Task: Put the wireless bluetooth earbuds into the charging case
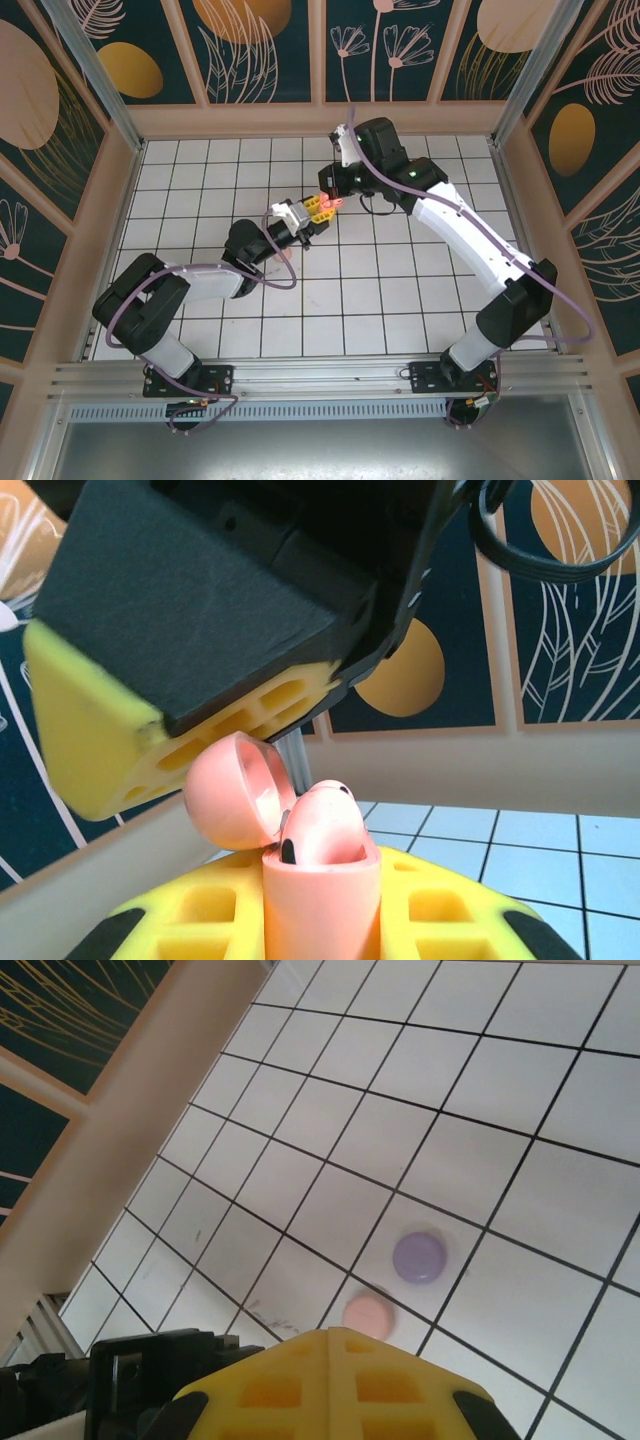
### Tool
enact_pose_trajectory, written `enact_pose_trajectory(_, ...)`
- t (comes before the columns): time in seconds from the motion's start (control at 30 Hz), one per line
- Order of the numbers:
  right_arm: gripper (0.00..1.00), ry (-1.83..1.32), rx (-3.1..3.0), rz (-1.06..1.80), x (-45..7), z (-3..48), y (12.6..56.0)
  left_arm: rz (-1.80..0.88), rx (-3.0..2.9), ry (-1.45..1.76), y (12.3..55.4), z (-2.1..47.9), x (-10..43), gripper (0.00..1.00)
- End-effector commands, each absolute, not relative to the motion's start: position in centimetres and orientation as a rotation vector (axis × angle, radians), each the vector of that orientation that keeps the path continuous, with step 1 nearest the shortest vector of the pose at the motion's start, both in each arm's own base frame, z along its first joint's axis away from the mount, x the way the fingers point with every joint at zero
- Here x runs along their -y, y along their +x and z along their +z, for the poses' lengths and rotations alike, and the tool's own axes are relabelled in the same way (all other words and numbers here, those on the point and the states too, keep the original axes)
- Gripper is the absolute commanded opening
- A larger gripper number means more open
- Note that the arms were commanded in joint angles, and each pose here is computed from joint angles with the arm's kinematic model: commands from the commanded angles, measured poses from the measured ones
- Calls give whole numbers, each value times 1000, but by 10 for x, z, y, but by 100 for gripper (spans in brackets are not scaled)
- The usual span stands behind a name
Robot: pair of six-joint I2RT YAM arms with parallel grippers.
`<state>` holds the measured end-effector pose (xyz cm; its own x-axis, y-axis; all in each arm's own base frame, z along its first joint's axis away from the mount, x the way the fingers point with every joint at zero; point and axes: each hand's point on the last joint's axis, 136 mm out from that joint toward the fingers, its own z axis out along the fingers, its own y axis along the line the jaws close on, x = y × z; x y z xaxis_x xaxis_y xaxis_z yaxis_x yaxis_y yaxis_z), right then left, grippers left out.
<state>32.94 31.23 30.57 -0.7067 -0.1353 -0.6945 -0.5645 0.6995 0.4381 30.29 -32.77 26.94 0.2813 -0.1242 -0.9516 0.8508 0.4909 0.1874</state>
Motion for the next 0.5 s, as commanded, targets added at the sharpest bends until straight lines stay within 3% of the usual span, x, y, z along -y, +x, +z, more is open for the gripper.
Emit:
enact_pose_trajectory(0.0,0,-544,-2318,860,-299,297,303,-750,-977,729,306,310,320,0)
enact_pose_trajectory(0.23,0,-471,-2298,840,-283,302,295,-778,-972,707,308,312,322,0)
enact_pose_trajectory(0.47,0,-206,-2097,813,-238,359,315,-809,-1001,684,311,307,322,0)
